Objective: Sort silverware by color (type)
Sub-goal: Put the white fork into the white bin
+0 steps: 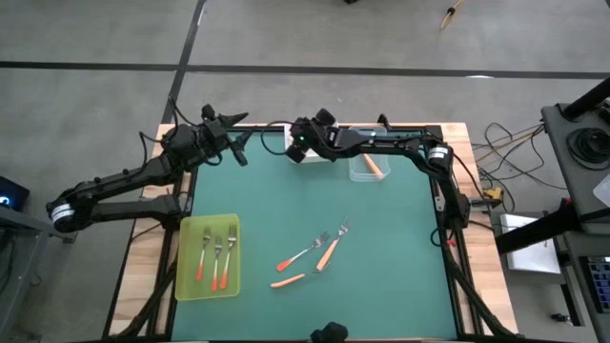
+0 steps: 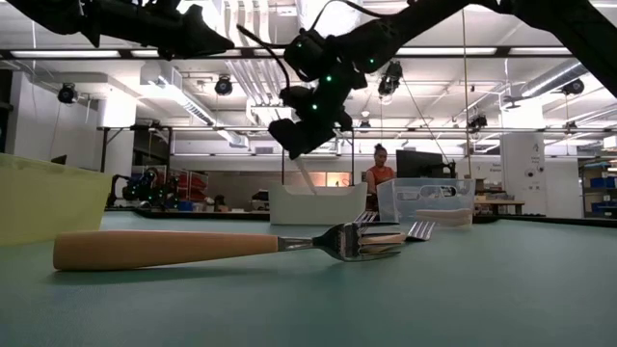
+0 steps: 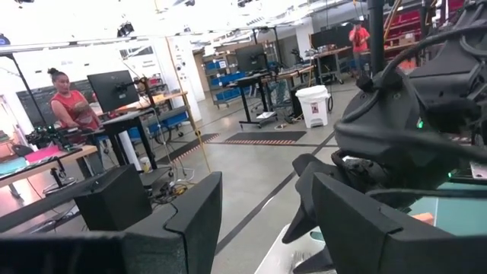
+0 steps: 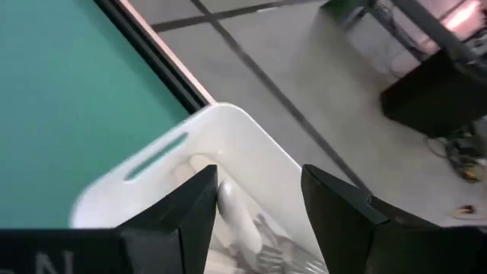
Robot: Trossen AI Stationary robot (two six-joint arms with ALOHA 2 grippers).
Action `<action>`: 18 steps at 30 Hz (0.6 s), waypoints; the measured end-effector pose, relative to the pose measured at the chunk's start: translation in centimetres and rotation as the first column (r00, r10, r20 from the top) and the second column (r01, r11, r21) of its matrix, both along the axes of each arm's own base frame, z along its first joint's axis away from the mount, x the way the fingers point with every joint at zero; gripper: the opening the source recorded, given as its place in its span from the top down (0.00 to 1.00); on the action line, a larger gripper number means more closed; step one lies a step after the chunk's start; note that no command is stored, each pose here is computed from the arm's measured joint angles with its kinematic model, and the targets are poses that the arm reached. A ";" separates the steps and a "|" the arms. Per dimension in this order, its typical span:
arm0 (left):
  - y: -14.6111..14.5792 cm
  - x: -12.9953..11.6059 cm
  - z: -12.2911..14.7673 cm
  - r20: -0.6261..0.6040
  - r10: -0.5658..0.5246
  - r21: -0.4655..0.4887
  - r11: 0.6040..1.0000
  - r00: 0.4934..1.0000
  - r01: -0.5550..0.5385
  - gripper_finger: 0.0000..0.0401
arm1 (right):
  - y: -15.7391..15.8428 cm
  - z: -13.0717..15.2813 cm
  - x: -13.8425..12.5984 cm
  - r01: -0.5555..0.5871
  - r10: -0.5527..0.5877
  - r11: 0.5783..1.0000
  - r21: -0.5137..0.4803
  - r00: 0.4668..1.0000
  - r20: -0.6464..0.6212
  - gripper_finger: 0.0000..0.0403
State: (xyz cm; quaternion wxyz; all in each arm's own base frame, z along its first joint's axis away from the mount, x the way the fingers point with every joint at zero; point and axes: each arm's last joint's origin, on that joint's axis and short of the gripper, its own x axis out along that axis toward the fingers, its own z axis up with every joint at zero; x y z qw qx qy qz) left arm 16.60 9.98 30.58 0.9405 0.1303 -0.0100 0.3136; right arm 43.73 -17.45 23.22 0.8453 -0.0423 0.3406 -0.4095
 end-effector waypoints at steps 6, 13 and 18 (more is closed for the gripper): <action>0.0 0.0 0.0 0.000 -0.001 -0.004 1.000 1.000 0.001 0.54 | 0.0 0.9 0.2 -0.001 0.000 1.000 0.017 0.999 0.035 0.55; 0.0 0.0 0.0 0.000 -0.001 -0.004 1.000 1.000 0.001 0.54 | -0.1 1.6 0.4 0.006 -0.007 1.000 0.018 0.998 0.057 0.55; 0.0 0.0 -0.1 -0.004 0.000 -0.007 1.000 1.000 0.000 0.54 | 0.0 2.5 0.4 -0.018 0.018 1.000 -0.008 0.999 0.048 0.55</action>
